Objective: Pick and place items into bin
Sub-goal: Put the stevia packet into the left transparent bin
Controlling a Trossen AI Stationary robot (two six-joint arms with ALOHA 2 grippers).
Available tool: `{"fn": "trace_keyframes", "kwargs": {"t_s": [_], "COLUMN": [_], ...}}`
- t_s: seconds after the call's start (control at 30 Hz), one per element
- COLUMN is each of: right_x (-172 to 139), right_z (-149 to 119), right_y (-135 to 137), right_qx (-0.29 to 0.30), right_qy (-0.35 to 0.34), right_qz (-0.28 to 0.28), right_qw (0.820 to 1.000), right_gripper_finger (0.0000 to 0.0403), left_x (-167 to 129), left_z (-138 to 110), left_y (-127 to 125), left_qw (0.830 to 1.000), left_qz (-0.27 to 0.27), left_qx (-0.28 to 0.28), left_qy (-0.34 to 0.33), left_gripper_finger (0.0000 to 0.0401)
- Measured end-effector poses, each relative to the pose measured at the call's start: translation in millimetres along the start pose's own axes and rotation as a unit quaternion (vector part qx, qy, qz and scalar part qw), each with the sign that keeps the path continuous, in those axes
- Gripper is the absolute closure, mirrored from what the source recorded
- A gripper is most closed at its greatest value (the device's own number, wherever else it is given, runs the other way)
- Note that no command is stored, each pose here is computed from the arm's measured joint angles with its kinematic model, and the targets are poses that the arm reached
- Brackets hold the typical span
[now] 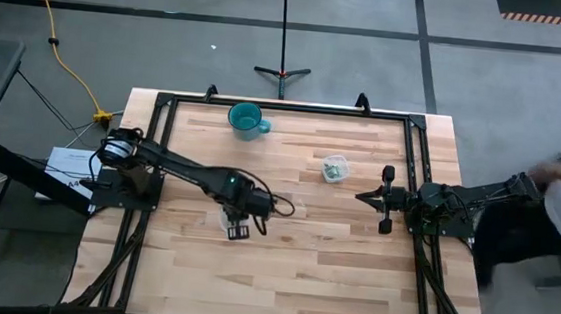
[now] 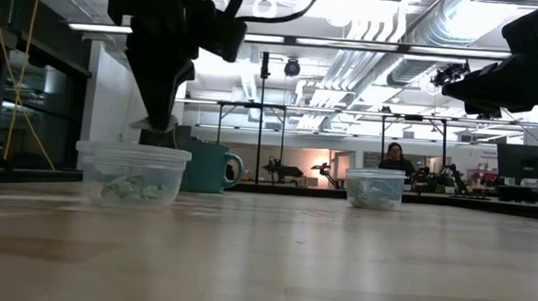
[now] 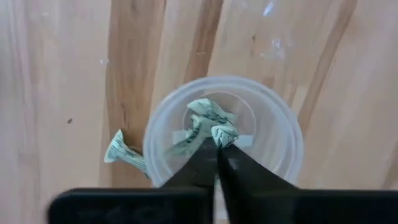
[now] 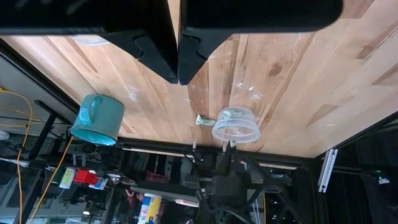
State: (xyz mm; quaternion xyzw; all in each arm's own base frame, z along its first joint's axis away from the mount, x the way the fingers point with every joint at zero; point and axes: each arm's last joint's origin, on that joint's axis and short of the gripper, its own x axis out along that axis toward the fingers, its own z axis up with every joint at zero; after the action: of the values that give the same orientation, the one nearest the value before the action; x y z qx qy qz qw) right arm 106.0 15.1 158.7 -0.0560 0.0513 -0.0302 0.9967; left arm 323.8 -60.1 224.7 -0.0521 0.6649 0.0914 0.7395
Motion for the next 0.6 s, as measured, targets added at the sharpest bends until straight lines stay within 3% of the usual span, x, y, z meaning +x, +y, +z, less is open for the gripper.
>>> {"fn": "trace_keyframes", "kwargs": {"t_s": [0.23,0.33,0.47,0.6], "right_x": [0.0,0.0,0.0,0.0], "right_z": [0.2,0.2,0.3,0.3], "right_y": [0.0,0.0,0.0,0.0], "right_qx": [0.0,0.0,0.001,0.001], "right_qy": [-0.001,-0.001,-0.002,-0.002], "right_qz": [0.0,0.0,0.0,0.0], "right_qw": [1.0,1.0,1.0,1.0], "right_gripper_finger": [0.04,0.04,0.04,0.0401], "left_x": [0.0,-0.7,-5.4,-17.1], "left_z": [-3.0,-8.9,-21.6,-24.4], "left_y": [3.3,6.1,13.4,23.0], "left_qw": [1.0,0.998,0.99,0.989], "left_qz": [0.024,0.057,0.108,0.11], "left_qx": [-0.005,-0.016,-0.048,-0.063], "left_qy": [0.013,0.034,0.083,0.071], "left_gripper_finger": [0.0168,0.012,0.0114,0.0159]}}
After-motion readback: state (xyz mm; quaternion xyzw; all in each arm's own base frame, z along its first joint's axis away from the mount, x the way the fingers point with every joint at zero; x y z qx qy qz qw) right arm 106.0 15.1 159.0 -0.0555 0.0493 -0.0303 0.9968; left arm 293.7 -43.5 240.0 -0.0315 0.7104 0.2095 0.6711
